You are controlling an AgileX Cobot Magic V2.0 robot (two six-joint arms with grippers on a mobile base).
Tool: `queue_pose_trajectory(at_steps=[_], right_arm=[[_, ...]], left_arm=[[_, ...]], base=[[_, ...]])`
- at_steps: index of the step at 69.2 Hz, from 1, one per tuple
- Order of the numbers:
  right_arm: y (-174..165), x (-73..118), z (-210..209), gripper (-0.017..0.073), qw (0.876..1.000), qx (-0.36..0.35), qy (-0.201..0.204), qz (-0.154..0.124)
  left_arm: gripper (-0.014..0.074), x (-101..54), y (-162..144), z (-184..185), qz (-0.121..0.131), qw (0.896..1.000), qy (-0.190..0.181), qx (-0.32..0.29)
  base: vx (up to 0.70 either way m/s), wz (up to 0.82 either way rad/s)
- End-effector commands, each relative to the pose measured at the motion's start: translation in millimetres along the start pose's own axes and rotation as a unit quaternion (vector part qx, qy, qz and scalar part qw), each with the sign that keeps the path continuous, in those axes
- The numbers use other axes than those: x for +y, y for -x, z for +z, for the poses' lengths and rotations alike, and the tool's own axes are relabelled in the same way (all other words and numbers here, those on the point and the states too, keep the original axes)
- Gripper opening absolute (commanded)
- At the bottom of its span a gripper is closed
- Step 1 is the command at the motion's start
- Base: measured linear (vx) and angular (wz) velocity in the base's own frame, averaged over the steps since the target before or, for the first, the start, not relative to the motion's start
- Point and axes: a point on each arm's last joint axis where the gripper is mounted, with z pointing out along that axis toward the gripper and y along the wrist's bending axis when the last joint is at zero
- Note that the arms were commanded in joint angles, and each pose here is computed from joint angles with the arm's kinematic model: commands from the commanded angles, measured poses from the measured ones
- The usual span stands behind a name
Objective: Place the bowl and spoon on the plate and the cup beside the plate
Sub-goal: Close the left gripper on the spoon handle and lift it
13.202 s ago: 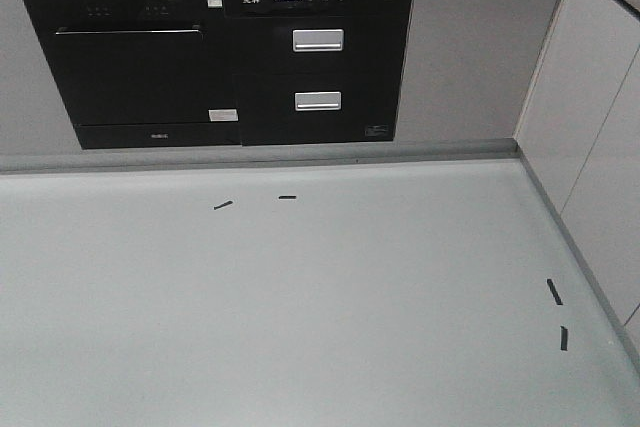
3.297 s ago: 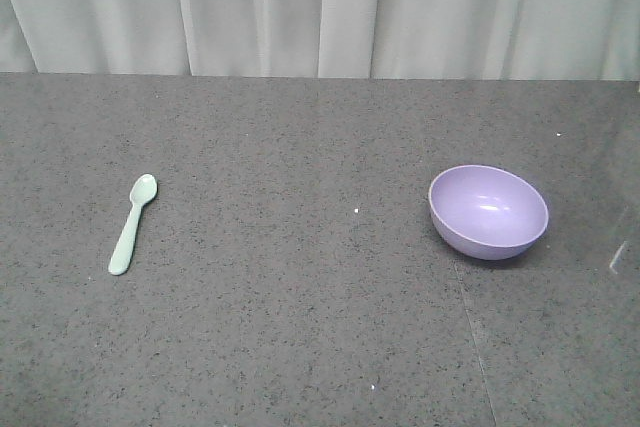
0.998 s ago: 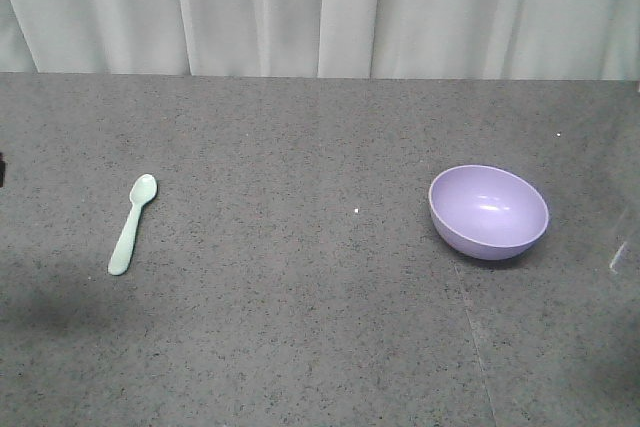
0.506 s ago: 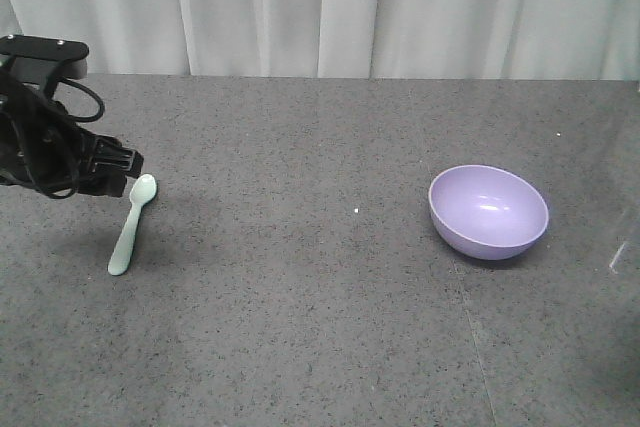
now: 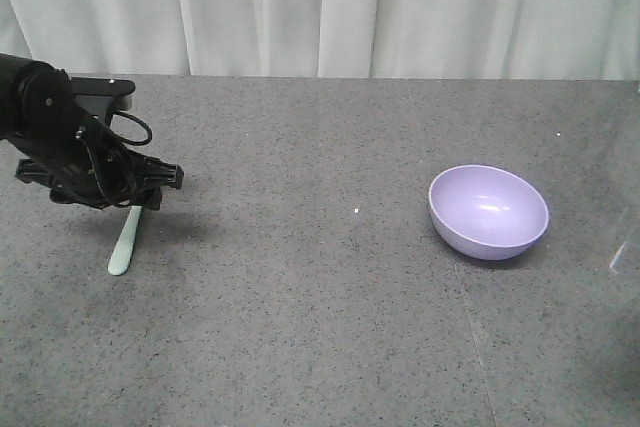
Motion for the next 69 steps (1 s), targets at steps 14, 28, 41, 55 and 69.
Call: queue_pose_trajectory(at_steps=[14, 28, 41, 55, 69], right_arm=[[9.7, -1.3, -8.9, 0.0532, 0.999, -0.039, -0.002, 0.003], [9.5, -1.3, -8.8, 0.0532, 0.999, -0.038, -0.003, 0.003], [9.5, -1.3, -8.8, 0.0532, 0.999, -0.038, -0.003, 0.003], [9.6, -1.3, -8.9, 0.0532, 0.999, -0.039, -0.003, 0.003], [9.6, -1.3, -8.9, 0.0532, 0.999, -0.039, -0.003, 0.003]], left_arm=[[0.0465, -3.5, 14.1, 4.3, -0.008, 0.999, -0.009, -0.043], [0.0465, -2.7, 13.1, 16.3, -0.008, 0.999, 0.0, -0.031], [0.0464, 0.9, 13.5, 18.7, -0.014, 0.999, 0.02, -0.032], [0.0461, 0.9, 12.6, 22.5, -0.016, 0.999, 0.021, -0.026], [0.0421, 1.1, 10.8, 29.5, -0.015, 0.999, 0.024, -0.014]], base=[[0.0, 0.0], [0.0, 0.0], [0.0, 0.0], [0.0, 0.0], [0.0, 0.0]])
